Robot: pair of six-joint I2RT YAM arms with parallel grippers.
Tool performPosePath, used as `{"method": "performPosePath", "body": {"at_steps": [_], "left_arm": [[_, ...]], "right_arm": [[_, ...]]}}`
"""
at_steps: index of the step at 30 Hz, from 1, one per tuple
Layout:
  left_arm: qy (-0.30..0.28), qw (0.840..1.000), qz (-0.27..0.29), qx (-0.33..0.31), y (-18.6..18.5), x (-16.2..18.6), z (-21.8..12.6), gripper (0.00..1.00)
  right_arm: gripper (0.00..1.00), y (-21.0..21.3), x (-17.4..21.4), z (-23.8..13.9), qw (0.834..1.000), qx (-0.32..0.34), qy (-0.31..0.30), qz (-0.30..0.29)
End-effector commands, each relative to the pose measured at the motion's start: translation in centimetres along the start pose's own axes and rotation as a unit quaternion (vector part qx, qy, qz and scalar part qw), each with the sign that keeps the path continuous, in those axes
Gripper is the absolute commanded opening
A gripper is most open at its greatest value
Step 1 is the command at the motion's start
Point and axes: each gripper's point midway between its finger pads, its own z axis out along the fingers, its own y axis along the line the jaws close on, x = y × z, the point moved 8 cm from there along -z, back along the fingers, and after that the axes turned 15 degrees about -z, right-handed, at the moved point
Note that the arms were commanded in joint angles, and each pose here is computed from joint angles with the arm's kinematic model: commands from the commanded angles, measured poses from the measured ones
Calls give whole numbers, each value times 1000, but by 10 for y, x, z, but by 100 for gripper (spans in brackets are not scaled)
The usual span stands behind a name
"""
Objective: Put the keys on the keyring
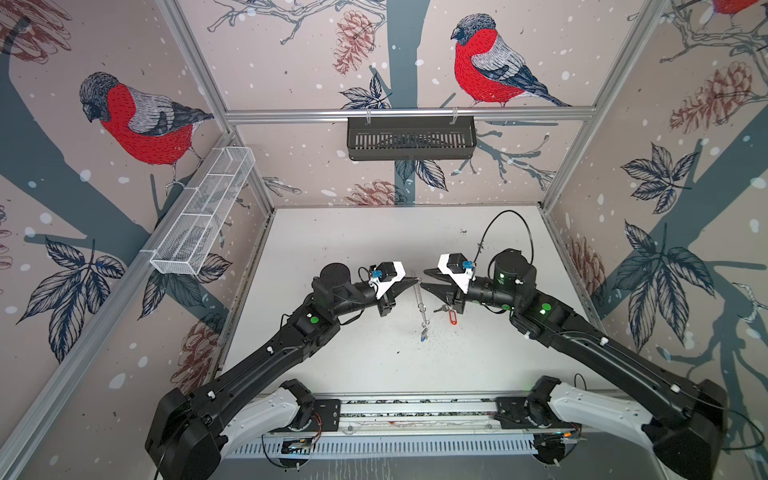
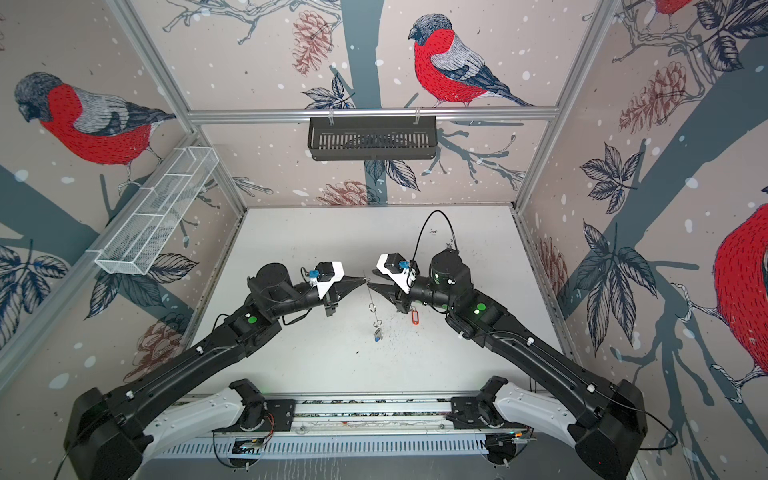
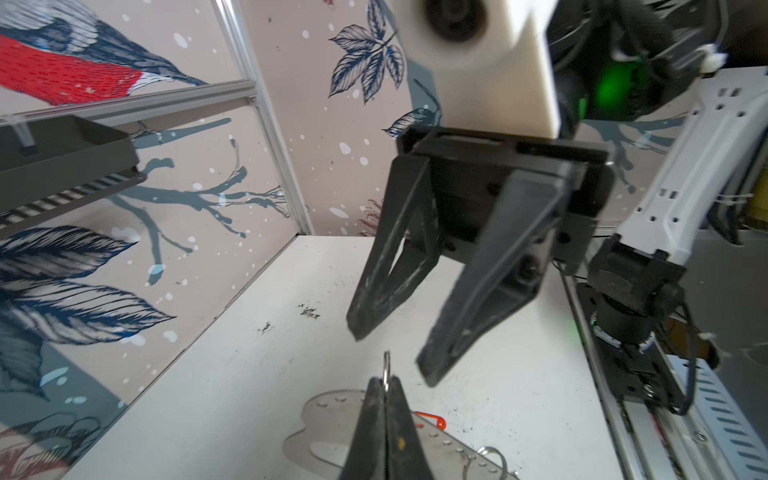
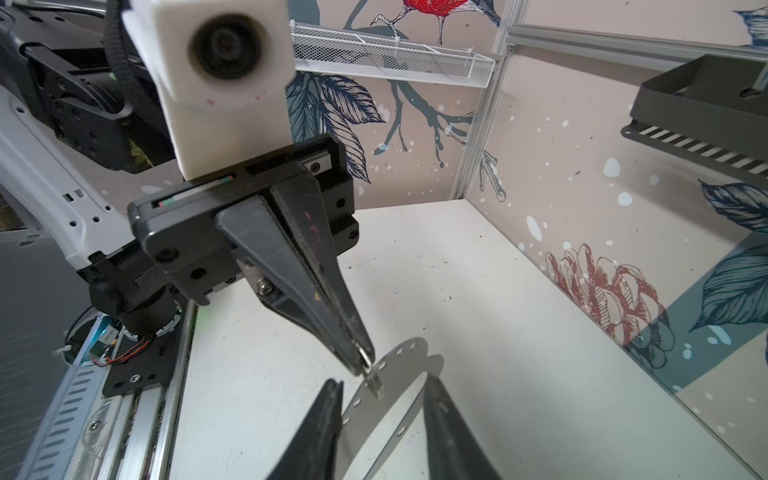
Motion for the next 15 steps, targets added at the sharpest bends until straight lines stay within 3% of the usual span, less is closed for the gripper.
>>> {"method": "performPosePath", "body": {"at_steps": [1,8,15], "left_arm": [[-70,995,-1,-67,8,-17,-3,0],[-96,985,-11,-142,12,-14,2,0],[-114,952,-52,-279,24,-15,10,0]], "right_arm": [[42,-11,-1,-5,998,67,-1,13],[47,-18,12,-8,991,122,21,50],[48,-23,26,-9,981,170,44,88]]}}
